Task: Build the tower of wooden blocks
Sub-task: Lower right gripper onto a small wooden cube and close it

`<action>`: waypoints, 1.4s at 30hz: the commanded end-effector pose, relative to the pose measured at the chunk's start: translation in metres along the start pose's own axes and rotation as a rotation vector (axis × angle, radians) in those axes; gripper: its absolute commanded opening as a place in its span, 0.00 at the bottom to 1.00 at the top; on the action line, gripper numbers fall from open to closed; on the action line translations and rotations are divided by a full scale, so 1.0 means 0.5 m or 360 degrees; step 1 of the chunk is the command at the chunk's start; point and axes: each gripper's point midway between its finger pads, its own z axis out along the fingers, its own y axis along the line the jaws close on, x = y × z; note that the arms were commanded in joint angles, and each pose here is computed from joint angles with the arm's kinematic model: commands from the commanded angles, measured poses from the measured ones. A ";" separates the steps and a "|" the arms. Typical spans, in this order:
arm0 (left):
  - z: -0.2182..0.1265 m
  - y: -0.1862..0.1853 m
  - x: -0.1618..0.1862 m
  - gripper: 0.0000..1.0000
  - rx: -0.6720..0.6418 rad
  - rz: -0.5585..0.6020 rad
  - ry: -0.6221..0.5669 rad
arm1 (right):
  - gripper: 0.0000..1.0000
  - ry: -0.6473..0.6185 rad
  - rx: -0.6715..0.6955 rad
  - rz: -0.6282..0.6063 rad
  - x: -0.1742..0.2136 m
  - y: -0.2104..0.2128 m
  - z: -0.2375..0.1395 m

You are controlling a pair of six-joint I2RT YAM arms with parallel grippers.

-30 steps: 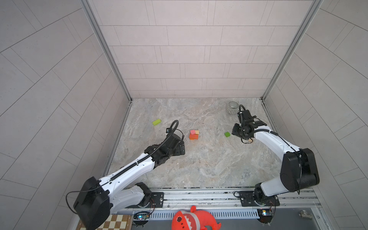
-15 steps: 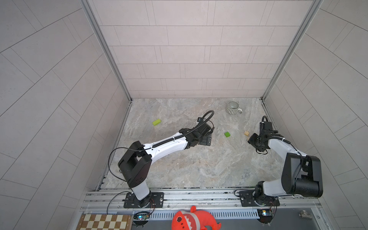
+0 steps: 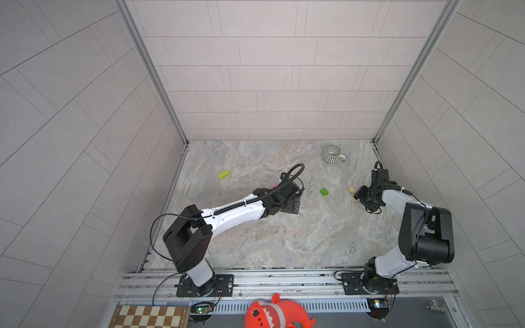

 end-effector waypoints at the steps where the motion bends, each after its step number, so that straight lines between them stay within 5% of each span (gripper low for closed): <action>1: -0.021 0.000 -0.002 1.00 0.0036 0.0001 -0.0056 | 0.59 -0.0004 0.0041 -0.0002 -0.014 -0.006 0.009; 21: -0.016 0.027 0.033 1.00 -0.0001 0.0016 -0.0038 | 0.49 0.0085 0.0034 -0.0033 -0.007 0.000 0.056; 35: -0.042 0.048 0.041 1.00 -0.0030 -0.0003 -0.0056 | 0.27 0.0092 0.0008 -0.0098 0.007 0.016 0.033; 42: -0.069 0.082 0.060 1.00 -0.0085 -0.0054 -0.0067 | 0.26 0.0036 -0.0042 -0.0258 0.023 0.073 -0.023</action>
